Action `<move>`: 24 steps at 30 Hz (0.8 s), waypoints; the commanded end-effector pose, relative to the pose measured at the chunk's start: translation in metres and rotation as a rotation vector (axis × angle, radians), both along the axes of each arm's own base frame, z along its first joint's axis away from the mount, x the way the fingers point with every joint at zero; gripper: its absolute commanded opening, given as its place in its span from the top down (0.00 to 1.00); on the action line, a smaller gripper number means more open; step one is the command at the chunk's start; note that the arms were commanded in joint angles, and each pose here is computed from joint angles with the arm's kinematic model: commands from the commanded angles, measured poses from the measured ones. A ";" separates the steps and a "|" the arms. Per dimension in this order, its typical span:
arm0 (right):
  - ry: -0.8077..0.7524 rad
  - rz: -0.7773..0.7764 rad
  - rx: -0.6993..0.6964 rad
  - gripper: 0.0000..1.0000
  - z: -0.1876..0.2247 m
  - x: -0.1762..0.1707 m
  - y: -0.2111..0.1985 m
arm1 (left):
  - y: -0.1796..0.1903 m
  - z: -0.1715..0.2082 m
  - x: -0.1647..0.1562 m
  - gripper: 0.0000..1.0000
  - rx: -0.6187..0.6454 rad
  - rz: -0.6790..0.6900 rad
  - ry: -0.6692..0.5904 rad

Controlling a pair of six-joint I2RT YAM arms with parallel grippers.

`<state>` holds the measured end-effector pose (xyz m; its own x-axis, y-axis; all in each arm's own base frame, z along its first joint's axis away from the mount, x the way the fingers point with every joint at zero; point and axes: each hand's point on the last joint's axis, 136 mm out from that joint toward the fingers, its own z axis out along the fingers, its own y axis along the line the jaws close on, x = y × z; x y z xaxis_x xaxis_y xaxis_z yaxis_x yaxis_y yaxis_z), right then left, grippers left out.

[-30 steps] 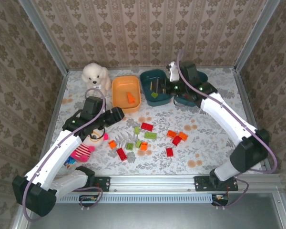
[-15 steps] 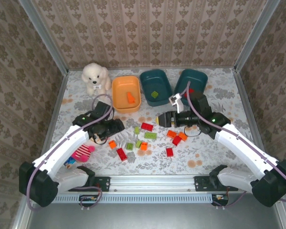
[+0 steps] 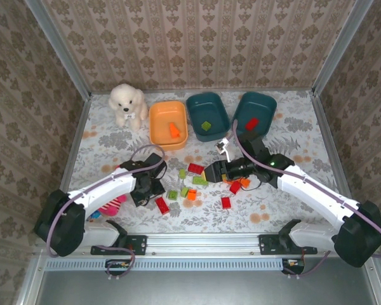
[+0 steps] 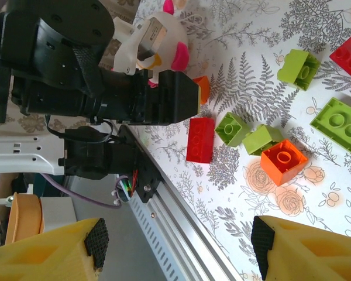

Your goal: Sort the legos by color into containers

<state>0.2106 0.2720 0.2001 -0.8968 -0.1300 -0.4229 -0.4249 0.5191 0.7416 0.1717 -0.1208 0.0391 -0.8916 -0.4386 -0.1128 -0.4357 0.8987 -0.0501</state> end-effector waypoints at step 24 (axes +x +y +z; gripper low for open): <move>-0.166 -0.211 0.087 0.30 0.052 0.040 -0.006 | -0.024 0.059 0.075 0.75 0.029 -0.139 -0.239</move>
<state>0.2274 0.2731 0.2167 -0.8814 -0.0481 -0.4699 -0.4204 0.5333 0.7341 0.2246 -0.1389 0.0609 -0.8921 -0.3739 -0.2535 -0.3621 0.9274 -0.0936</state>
